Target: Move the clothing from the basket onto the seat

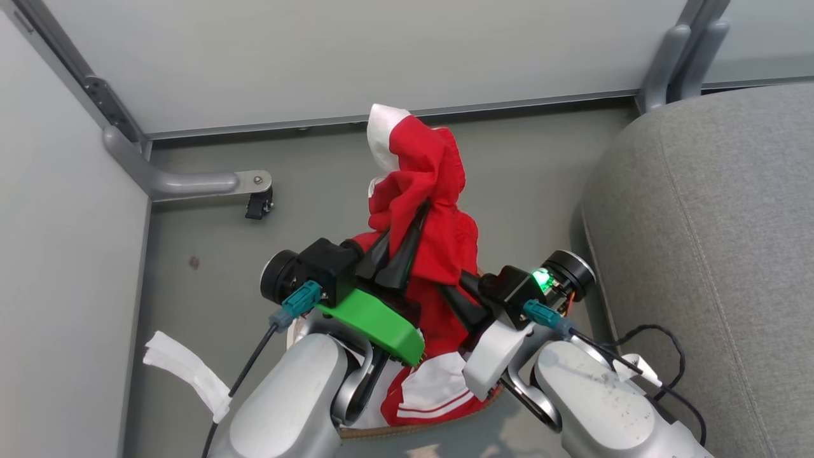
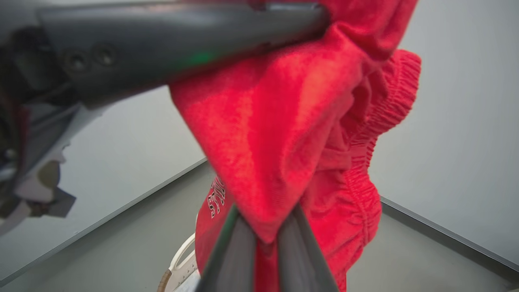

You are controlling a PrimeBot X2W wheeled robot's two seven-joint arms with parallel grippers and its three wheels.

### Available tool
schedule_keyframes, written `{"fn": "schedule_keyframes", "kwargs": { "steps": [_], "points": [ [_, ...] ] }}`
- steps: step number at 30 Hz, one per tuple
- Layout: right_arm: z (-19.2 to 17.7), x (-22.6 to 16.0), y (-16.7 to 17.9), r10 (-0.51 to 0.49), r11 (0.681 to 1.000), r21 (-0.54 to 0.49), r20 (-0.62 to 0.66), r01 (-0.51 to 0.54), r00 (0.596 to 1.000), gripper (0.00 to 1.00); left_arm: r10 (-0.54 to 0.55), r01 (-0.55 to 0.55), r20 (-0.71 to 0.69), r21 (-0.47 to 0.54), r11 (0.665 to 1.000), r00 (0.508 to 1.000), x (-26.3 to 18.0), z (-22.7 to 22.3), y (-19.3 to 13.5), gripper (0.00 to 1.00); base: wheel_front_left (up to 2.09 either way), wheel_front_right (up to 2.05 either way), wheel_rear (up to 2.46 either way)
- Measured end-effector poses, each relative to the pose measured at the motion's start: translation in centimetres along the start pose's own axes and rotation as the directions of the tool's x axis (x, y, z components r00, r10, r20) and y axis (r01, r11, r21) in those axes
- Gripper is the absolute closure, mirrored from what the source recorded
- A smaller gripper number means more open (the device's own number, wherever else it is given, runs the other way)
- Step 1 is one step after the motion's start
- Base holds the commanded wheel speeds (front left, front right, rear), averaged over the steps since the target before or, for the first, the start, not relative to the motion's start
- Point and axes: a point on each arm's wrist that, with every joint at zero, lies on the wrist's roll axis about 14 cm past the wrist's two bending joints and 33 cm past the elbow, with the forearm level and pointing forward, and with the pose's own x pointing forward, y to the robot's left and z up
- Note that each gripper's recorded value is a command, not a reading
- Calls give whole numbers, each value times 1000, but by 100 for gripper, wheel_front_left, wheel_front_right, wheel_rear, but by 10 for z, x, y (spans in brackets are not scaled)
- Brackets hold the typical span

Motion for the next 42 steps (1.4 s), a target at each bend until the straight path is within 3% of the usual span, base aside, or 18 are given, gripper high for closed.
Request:
{"fn": "schedule_keyframes", "kwargs": {
  "steps": [7, 8, 9, 10, 20, 30, 35, 38, 42],
  "points": [
    [-11, -8, -8, -44, 998, 35, -24, 45, 999, 100, 52, -52, -3, 8, 999, 999, -2, -1, 14, 100, 0, 0, 0],
    [-9, -10, -11, -58, 997, 40, -19, 59, 998, 100, 61, -61, -4, 10, 998, 998, -3, -2, 17, 65, 0, 0, 0],
    [-7, -12, -15, -74, 996, 45, -10, 74, 997, 100, 69, -69, -7, 14, 998, 998, -3, -3, 19, 23, 0, 0, 0],
    [-4, -14, -19, -89, 995, 50, -1, 88, 996, 100, 74, -74, -8, 16, 997, 997, -3, -4, 21, 0, 0, 0, 0],
    [20, -48, -54, -246, 968, 74, 83, 240, 966, 100, 118, -115, -83, 39, 993, 990, -9, -35, 36, 0, 0, 0, 0],
    [35, -119, -106, -482, 876, 78, 117, 475, 869, 100, -9, 13, -163, 23, 1000, 987, 19, -72, 5, 0, 0, 0, 0],
    [36, -163, -129, -600, 800, 71, 109, 596, 792, 100, -107, 108, -201, -4, 994, 974, 34, -93, -24, 0, 0, 0, 0],
    [39, -206, -148, -705, 708, 59, 107, 704, 701, 100, -206, 205, -234, -30, 978, 950, 42, -111, -55, 0, 0, 0, 0],
    [40, -244, -161, -783, 619, 40, 102, 784, 613, 100, -299, 292, -266, -67, 954, 916, 44, -128, -84, 0, 0, 0, 0]
  ]
}}
